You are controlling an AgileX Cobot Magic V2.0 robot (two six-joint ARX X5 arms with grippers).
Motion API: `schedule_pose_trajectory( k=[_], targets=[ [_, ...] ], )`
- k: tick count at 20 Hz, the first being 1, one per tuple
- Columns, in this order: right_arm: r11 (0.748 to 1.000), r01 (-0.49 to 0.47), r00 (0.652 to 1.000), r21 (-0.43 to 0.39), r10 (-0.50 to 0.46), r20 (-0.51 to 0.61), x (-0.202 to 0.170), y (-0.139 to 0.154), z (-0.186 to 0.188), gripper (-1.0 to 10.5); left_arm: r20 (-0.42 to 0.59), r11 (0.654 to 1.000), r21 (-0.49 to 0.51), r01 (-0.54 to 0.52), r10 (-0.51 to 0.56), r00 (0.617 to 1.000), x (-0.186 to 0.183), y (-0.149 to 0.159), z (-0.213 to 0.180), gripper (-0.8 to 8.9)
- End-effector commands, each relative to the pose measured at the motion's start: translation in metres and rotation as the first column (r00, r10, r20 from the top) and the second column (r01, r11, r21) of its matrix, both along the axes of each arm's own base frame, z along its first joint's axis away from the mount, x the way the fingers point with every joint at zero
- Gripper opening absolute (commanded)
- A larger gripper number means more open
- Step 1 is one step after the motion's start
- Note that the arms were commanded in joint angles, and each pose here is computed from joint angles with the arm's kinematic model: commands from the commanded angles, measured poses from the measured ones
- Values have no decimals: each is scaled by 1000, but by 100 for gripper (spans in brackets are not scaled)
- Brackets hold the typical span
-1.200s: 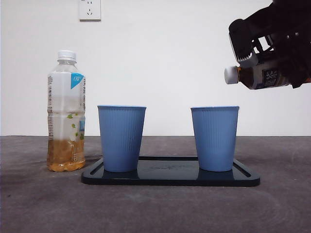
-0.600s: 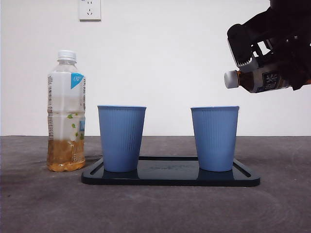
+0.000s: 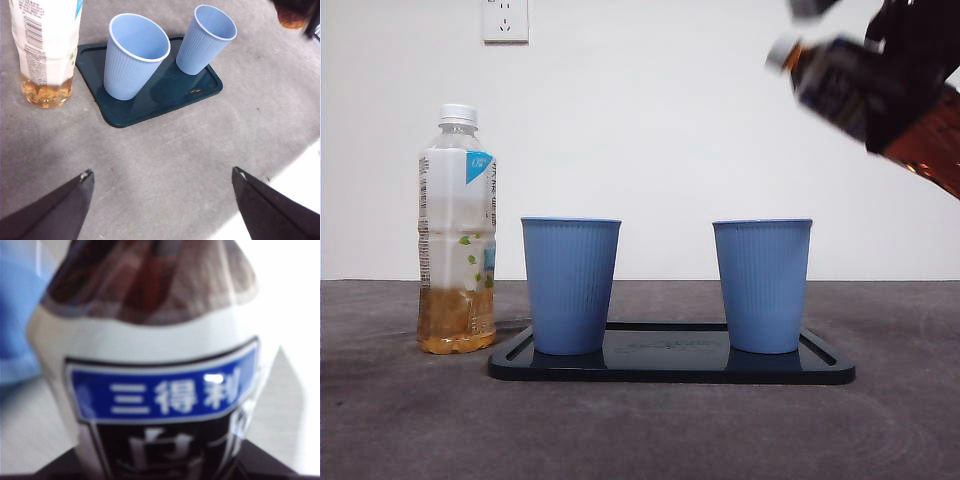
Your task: Pour the drink into the cup
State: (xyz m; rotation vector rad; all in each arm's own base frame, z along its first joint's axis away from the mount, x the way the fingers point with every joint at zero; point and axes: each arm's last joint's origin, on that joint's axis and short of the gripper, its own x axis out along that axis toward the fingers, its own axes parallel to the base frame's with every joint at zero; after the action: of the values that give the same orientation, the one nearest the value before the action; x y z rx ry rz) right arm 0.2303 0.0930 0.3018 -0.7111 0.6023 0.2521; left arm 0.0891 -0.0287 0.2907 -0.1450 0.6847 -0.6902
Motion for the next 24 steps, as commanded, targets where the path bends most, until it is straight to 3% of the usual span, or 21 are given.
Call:
schedule_pose_trajectory(
  k=[1,4,8,11,24],
  targets=[
    [935,75,996,348,-89,24,0,-14,18,77,31,1000,0,9,-9,999,0,0,7,446],
    [858,69,991,510,-116,61,-3,-33,8,78,34,1000,18,-15,14,999,0,0,7,447],
    [745,23,978,666,-156,141,-5,-43,-17,78,40,998,44,-48,46,998,1,1,7,447],
    [695,-6,967,719,-180,182,-3,-44,-43,78,61,998,41,-51,48,997,2,1,8,447],
    [676,-24,964,736,-178,196,39,-36,-109,78,94,998,34,-52,49,994,4,1,11,446]
  ],
)
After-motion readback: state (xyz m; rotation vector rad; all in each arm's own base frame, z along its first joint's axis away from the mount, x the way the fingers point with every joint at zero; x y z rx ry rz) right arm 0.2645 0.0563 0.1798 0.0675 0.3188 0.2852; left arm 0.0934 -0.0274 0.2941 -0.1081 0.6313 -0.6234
